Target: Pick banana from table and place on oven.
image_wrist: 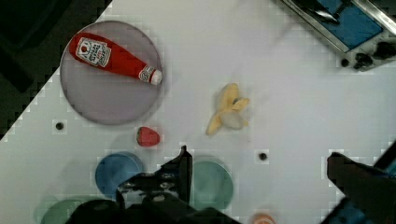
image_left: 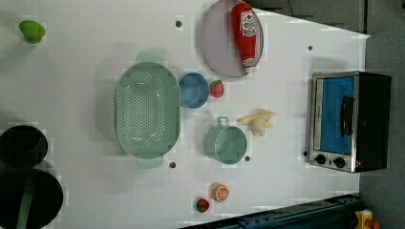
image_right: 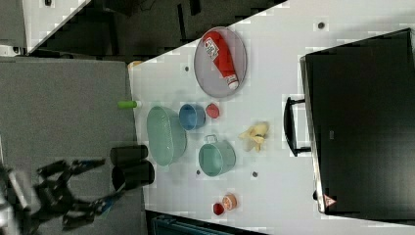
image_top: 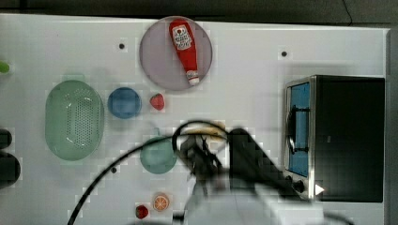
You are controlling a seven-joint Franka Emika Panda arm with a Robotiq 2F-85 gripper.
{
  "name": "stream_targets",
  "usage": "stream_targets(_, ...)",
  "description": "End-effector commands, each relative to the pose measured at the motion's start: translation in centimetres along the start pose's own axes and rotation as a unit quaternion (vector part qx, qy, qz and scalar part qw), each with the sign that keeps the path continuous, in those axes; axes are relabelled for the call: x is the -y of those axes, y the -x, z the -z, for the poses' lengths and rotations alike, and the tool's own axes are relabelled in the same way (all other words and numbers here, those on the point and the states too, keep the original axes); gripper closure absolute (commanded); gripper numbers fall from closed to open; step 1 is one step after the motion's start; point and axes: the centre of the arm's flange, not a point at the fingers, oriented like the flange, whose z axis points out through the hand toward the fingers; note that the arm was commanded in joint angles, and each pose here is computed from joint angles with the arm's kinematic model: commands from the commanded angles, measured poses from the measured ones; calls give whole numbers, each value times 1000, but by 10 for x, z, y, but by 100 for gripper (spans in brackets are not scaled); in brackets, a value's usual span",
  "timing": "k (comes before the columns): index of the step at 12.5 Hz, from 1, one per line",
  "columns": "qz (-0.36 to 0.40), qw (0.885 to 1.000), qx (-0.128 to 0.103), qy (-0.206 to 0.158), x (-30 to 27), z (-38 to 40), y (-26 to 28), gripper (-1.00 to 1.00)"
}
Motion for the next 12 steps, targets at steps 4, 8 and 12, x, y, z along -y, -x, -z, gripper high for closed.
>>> stream_targets(4,-18,991,86,97,33,-209,-37,-100)
stream_targets(8,-17,991,87,99,42,-301,-43,-100)
stream_targets(12,-17,994,69,79,34,-376,-36,-100)
